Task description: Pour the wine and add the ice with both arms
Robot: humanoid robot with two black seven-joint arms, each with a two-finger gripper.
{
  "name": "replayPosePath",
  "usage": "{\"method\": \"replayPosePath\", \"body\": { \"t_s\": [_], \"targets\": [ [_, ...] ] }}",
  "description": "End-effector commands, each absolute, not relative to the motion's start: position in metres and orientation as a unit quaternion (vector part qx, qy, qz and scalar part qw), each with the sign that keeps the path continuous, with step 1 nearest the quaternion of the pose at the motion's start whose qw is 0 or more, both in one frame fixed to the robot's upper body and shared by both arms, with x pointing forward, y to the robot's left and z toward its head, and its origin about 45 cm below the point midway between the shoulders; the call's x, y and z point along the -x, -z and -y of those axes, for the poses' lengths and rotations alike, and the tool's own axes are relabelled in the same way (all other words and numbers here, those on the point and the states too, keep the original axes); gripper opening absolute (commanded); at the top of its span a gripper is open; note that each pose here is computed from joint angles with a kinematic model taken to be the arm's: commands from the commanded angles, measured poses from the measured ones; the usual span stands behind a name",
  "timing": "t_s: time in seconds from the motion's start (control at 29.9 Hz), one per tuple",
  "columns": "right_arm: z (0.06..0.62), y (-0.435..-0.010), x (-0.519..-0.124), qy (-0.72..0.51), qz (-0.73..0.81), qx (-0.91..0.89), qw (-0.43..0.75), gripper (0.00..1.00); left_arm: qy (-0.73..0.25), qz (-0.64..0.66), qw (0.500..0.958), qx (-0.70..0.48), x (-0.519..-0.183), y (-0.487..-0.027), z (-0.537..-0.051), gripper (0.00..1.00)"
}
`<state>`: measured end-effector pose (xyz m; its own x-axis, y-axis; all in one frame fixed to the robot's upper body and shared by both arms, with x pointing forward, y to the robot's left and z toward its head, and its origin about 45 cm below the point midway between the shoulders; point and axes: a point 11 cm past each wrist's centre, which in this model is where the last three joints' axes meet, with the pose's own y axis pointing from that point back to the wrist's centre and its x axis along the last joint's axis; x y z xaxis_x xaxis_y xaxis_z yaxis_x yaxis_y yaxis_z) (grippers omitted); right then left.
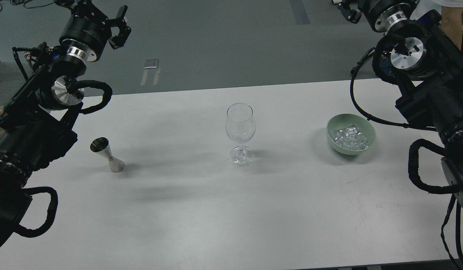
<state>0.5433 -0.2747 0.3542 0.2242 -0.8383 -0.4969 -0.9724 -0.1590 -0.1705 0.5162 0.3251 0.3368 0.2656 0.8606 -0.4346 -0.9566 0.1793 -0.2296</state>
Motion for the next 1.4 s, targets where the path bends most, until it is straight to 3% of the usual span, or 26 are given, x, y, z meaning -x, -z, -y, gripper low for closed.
{"method": "replayPosePath", "body": {
  "t_s": [0.0, 0.77, 1.37],
  "targets": [
    [0.272, -0.353, -0.543, -0.155, -0.603, 0.744, 0.242, 1.0, -0.599, -0.102, 0.76, 0.229, -0.515, -0.335, -0.328, 0.98],
    [0.275, -0.344, -0.542, -0.178, -0.604, 0.734, 0.256, 1.0, -0.628, -0.136, 0.718, 0.266, -0.511, -0.317, -0.357, 0.98],
    [0.273, -0.335, -0.54, -0.183, -0.604, 0.734, 0.25, 1.0, -0.626, -0.139, 0.718, 0.269, -0.507, -0.312, -0.363, 0.98]
  ]
}}
